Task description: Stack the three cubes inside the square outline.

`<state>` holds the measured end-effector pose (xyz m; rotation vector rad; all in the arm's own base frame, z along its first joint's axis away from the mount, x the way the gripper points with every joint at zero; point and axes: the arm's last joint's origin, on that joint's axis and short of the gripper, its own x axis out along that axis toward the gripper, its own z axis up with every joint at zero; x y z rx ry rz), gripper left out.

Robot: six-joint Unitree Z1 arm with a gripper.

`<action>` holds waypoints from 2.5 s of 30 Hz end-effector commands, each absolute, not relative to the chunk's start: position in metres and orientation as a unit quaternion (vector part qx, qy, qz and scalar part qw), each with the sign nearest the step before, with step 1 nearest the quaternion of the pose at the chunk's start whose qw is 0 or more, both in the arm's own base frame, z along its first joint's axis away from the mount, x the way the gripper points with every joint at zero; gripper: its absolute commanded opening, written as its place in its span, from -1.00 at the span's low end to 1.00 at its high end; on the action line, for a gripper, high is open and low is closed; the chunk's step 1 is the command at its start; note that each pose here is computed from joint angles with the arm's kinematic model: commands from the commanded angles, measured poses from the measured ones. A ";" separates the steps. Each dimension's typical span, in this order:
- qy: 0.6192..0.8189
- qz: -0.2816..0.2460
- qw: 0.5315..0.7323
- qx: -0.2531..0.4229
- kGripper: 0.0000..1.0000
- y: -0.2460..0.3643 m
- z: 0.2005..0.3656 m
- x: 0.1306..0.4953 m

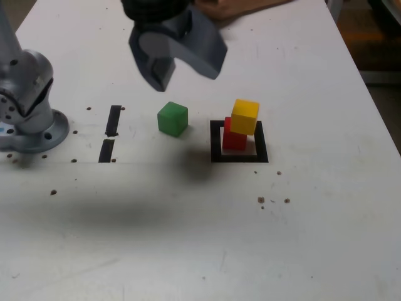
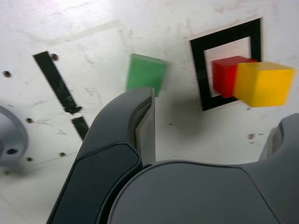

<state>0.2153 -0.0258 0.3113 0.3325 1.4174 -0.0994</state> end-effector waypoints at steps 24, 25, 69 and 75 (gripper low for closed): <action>0.711 -0.108 0.664 0.203 0.81 -0.002 0.250 0.222; 0.712 -0.109 0.664 0.201 0.81 -0.002 0.247 0.223; 0.705 -0.101 0.679 0.178 -0.97 0.006 0.268 0.239; 0.671 -0.112 0.715 0.161 -0.97 0.003 0.319 0.253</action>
